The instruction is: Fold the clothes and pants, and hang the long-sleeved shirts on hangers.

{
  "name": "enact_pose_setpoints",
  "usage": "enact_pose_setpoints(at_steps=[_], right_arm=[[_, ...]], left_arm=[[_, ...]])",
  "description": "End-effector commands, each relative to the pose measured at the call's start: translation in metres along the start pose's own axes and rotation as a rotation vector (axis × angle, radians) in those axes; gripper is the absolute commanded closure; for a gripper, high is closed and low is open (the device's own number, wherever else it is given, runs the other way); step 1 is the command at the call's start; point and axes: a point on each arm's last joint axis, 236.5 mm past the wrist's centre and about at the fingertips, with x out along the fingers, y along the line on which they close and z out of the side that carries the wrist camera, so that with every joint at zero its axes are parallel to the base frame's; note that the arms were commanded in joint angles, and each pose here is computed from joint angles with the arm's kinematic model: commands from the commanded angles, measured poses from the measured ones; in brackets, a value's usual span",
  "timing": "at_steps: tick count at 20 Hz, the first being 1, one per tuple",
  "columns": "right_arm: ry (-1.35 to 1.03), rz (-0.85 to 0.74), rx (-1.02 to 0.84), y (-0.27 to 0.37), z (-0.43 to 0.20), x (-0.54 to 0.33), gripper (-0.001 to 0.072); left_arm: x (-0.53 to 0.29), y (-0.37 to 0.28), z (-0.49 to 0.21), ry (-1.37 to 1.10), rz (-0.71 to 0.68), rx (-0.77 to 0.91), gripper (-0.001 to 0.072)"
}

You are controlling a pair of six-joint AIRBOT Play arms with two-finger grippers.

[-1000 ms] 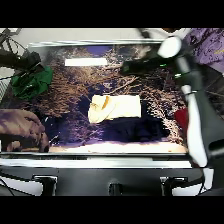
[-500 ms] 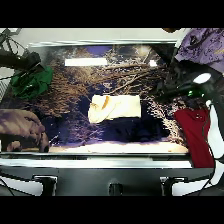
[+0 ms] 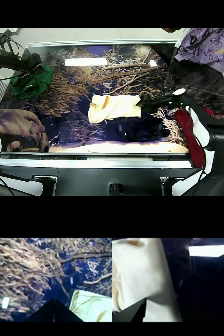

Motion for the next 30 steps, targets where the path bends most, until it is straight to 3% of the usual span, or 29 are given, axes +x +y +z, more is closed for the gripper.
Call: enact_pose_setpoints(at_steps=[1,2,4,10,16,30], right_arm=[[-0.002,-0.018,-0.01,0.001,-0.002,0.021,0.0352],[0.0,-0.017,-0.014,0.003,-0.003,0.023,0.0422],[0.006,0.002,-0.021,0.009,-0.004,0.022,0.0689],[-0.114,0.015,-0.067,0.083,0.037,-0.037,0.0689],[-0.355,0.025,-0.023,0.142,0.1,-0.152,0.0689],[-0.92,-0.165,0.273,0.05,0.137,-0.397,0.0691]], left_arm=[[0.0,0.001,0.0,0.0,0.001,0.0,0.0687],[0.0,0.001,0.0,0.0,0.001,0.0,0.0687],[0.001,0.001,0.0,0.001,0.001,-0.001,0.0687],[0.002,0.002,-0.002,0.008,0.003,-0.003,0.0687],[0.002,0.003,-0.009,0.036,0.008,-0.002,0.0687],[-0.001,0.003,-0.013,0.054,0.01,-0.001,0.0687]])
